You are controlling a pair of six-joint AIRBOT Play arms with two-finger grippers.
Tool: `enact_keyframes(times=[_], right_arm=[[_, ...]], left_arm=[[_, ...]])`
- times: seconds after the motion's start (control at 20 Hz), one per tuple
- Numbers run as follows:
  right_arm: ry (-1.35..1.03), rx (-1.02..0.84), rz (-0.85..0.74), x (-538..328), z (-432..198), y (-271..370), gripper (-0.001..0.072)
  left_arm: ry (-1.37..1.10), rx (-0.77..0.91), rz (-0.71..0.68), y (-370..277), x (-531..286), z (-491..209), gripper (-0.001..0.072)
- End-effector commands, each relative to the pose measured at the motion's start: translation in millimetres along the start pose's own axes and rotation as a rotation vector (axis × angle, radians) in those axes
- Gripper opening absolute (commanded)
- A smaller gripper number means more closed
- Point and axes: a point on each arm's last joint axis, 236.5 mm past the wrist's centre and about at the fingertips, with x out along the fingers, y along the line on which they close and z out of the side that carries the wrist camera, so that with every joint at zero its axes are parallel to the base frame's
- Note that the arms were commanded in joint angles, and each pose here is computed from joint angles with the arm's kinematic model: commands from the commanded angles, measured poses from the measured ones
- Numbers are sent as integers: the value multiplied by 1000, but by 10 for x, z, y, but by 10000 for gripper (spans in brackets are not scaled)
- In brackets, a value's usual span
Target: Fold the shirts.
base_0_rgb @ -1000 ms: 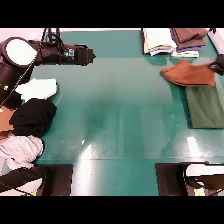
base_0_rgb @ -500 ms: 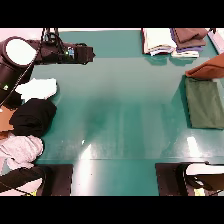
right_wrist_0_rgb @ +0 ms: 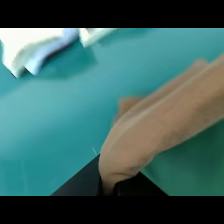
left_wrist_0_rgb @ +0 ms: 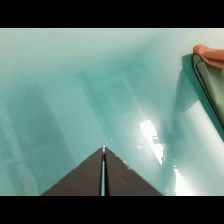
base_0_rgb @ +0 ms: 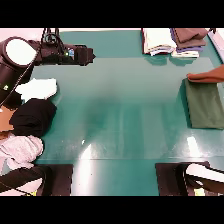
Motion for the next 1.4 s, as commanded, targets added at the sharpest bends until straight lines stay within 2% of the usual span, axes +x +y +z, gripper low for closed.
enact_keyframes(times=[0.0, 0.1, 0.15, 0.25, 0.3, 0.45, 0.55, 0.8, 1.15, 1.2, 1.3, 1.35], right_arm=[[120, 72, -85, -104, -647, -378, 19], [203, 126, -168, -181, -1071, -688, 25], [251, 160, -217, -229, -1304, -864, 101], [307, 218, -313, -329, -1656, -1202, 425], [318, 244, -337, -367, -1755, -1307, 492], [296, 264, -349, -478, -1674, -1357, 492], [256, 213, -311, -521, -1415, -1142, 491], [201, -48, -155, -457, -932, -53, 491], [294, -460, 155, -246, -1498, 1686, 483], [306, -501, 194, -250, -1615, 1868, 463], [320, -570, 257, -274, -1807, 2151, 346], [328, -612, 283, -293, -1893, 2248, 222]], left_arm=[[13, 2, 1, 3, 4, -31, 23], [13, 10, 1, 3, 4, -31, 23], [13, 9, 1, 3, 4, -31, 23], [13, 10, 1, 3, 4, -31, 23], [13, 10, 1, 3, 4, -31, 24], [15, 9, 1, 3, 4, -36, 23], [16, 9, 1, 3, 4, -39, 24], [40, 9, 1, 3, 2, -95, 24], [20, 8, 1, 3, 3, -47, 24], [17, 8, 1, 4, 3, -41, 24], [17, 8, 1, 2, 3, -41, 24], [17, 8, 1, 4, 3, -42, 24]])
